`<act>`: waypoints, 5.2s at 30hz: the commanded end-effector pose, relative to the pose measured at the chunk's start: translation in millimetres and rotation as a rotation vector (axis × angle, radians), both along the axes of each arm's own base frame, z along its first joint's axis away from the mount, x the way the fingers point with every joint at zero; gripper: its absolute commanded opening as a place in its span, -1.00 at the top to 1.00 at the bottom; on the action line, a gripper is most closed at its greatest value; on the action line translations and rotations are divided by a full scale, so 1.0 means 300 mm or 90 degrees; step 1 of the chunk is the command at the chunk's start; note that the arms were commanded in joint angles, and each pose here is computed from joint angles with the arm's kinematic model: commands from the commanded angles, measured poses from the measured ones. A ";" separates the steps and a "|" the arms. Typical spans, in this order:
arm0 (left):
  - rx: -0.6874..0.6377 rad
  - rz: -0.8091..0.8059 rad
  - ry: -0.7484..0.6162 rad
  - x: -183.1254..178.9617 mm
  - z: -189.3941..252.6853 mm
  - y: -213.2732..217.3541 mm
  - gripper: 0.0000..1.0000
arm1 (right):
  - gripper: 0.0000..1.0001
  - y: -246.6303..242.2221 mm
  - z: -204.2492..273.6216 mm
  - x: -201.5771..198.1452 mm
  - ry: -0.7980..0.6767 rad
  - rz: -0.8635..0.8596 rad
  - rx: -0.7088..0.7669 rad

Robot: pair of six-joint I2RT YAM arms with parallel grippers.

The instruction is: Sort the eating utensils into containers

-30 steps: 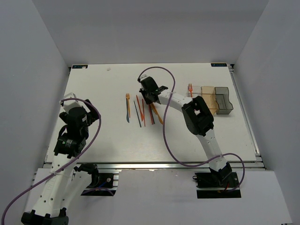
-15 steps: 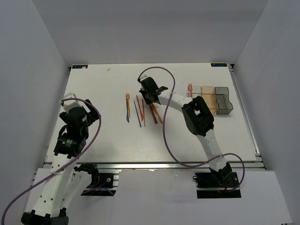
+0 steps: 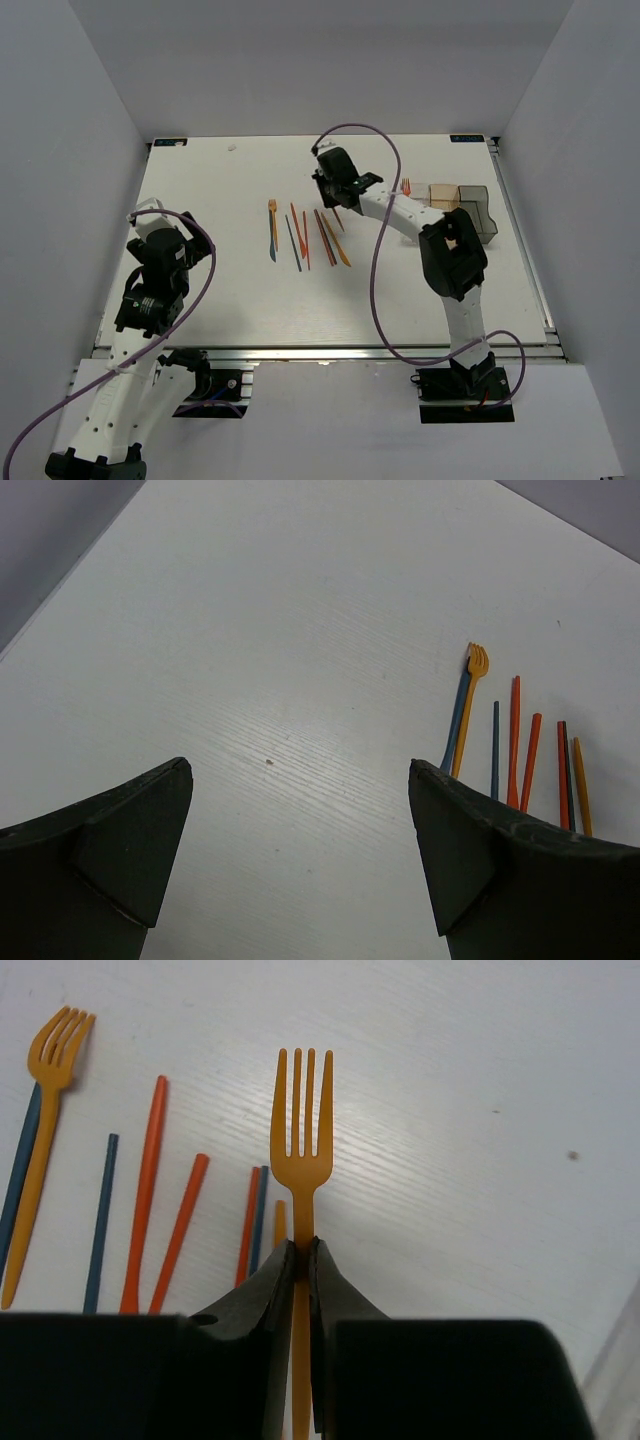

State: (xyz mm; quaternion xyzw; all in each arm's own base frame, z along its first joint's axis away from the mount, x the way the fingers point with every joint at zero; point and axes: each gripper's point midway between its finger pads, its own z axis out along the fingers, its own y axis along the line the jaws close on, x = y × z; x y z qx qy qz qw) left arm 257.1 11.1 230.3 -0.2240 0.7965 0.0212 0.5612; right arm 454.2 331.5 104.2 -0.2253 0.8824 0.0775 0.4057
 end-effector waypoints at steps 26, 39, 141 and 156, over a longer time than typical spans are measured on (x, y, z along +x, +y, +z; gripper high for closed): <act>0.004 -0.017 0.013 0.022 -0.020 -0.018 -0.96 | 0.90 -0.818 0.009 0.181 -0.047 -0.303 -0.011; 0.003 -0.021 0.015 0.024 -0.023 -0.021 -0.96 | 0.42 -0.816 -0.045 0.149 -0.025 -0.313 0.006; 0.048 -0.161 0.270 0.755 -0.479 -0.560 -0.06 | 0.26 -0.337 0.034 -0.503 0.037 -0.099 0.047; 0.049 -0.181 0.280 0.805 -0.538 -0.597 0.27 | 0.26 -0.338 0.019 -0.505 0.041 -0.096 0.041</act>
